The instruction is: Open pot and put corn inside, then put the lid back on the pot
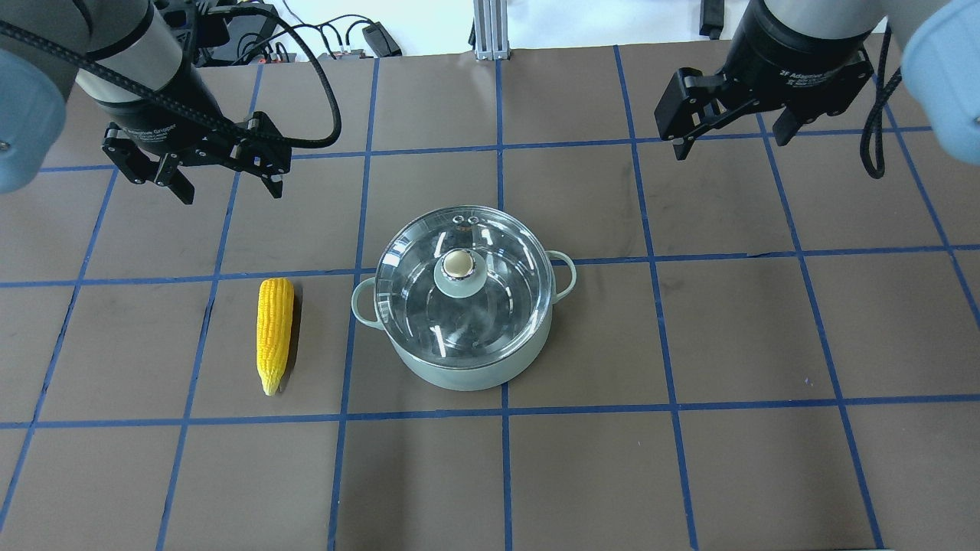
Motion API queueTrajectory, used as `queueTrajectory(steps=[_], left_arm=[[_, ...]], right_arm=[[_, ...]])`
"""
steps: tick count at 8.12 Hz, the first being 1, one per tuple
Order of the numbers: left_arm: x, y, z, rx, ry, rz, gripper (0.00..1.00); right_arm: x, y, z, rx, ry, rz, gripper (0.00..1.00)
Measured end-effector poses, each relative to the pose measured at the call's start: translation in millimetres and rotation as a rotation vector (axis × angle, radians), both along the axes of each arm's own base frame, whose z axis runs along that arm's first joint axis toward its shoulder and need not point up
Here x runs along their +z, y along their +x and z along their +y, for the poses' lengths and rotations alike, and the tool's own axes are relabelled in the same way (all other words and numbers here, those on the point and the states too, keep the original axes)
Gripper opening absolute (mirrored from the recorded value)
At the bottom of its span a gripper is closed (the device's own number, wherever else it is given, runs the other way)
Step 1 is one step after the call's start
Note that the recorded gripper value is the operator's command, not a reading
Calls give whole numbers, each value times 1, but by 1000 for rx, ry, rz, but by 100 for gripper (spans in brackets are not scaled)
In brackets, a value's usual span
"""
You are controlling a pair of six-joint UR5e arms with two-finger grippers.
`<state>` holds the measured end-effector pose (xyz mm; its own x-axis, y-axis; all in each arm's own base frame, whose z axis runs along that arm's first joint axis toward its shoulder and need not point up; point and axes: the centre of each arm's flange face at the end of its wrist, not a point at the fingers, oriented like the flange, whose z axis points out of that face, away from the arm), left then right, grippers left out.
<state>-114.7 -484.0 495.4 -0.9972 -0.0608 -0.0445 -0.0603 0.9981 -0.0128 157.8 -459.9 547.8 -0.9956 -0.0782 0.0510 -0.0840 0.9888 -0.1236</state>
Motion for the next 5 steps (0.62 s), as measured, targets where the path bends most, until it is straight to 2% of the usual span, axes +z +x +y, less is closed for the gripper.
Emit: queueTrajectory(steps=[2, 3, 4, 5], left_arm=[[0, 0, 0, -4, 1, 0, 100], [-1, 0, -1, -9, 2, 1, 100], [-3, 2, -2, -29, 4, 1, 100], [-5, 7, -7, -71, -4, -1, 100]], right_arm=[[0, 2, 0, 1, 1, -17, 100], [-3, 6, -2, -19, 3, -40, 100], [-8, 15, -6, -68, 4, -77, 100], [-16, 40, -11, -85, -4, -107, 100]])
